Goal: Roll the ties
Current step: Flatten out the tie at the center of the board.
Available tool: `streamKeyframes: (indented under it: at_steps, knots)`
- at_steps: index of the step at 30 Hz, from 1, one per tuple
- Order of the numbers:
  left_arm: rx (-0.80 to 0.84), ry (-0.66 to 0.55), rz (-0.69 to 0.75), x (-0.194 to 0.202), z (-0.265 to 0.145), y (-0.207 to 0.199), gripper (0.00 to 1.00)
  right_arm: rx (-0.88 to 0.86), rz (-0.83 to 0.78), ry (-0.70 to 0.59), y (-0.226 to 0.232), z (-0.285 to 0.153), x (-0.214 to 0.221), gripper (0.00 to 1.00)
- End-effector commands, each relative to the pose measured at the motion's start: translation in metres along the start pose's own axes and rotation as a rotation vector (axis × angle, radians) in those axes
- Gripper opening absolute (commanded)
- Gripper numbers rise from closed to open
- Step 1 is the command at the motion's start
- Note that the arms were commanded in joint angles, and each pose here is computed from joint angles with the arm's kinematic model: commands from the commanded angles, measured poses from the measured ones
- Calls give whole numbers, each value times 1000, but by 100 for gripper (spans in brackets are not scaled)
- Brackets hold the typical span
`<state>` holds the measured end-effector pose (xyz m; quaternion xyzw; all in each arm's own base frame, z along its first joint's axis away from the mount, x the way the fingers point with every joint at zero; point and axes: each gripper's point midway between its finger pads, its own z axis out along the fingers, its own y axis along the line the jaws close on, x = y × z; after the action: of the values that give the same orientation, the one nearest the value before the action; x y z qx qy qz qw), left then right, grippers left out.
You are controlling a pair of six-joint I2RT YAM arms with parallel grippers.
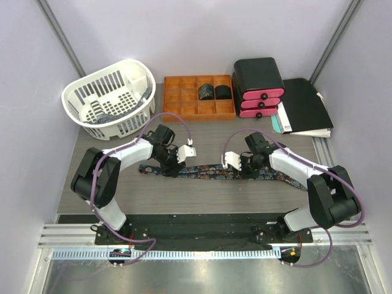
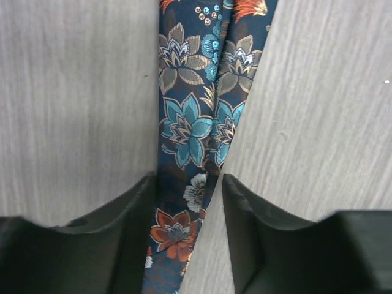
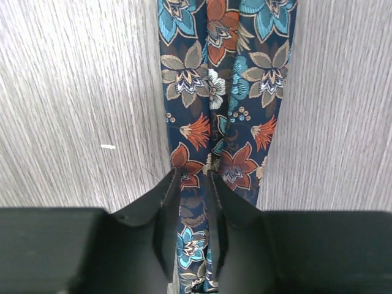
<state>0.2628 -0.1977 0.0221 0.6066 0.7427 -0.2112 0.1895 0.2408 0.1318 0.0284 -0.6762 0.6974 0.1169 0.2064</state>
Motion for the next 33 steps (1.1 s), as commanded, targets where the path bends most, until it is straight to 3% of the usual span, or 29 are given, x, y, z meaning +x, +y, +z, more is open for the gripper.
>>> streamKeyframes:
  at_steps: [1,2,3,4,6,8,11,23,33]
  knots:
    - [39,-31,82,-13,-8,-16,43,46,-44,-36,-10,-9,-13,29]
    - [45,-31,96,-13,-9,-19,42,46,-36,-45,-11,-10,-16,35]
    - [58,-31,118,-14,-10,-23,42,45,-10,-52,-11,-12,-18,63]
    - [61,-38,129,-16,-10,-25,44,50,-1,-66,-14,-14,-24,77]
    - [68,-74,146,-25,-14,-27,60,37,14,-104,-14,-15,-32,100]
    - [67,-95,153,-31,-16,-27,71,27,15,-135,-16,-13,-40,100]
    - [64,-101,151,-33,-14,-24,78,0,17,-136,-19,-4,-43,100]
    - [54,-75,147,-24,-7,-22,82,-36,3,-110,-29,28,-47,100]
    - [28,-68,122,-22,-4,-18,82,-9,-17,-95,-20,19,-44,58]
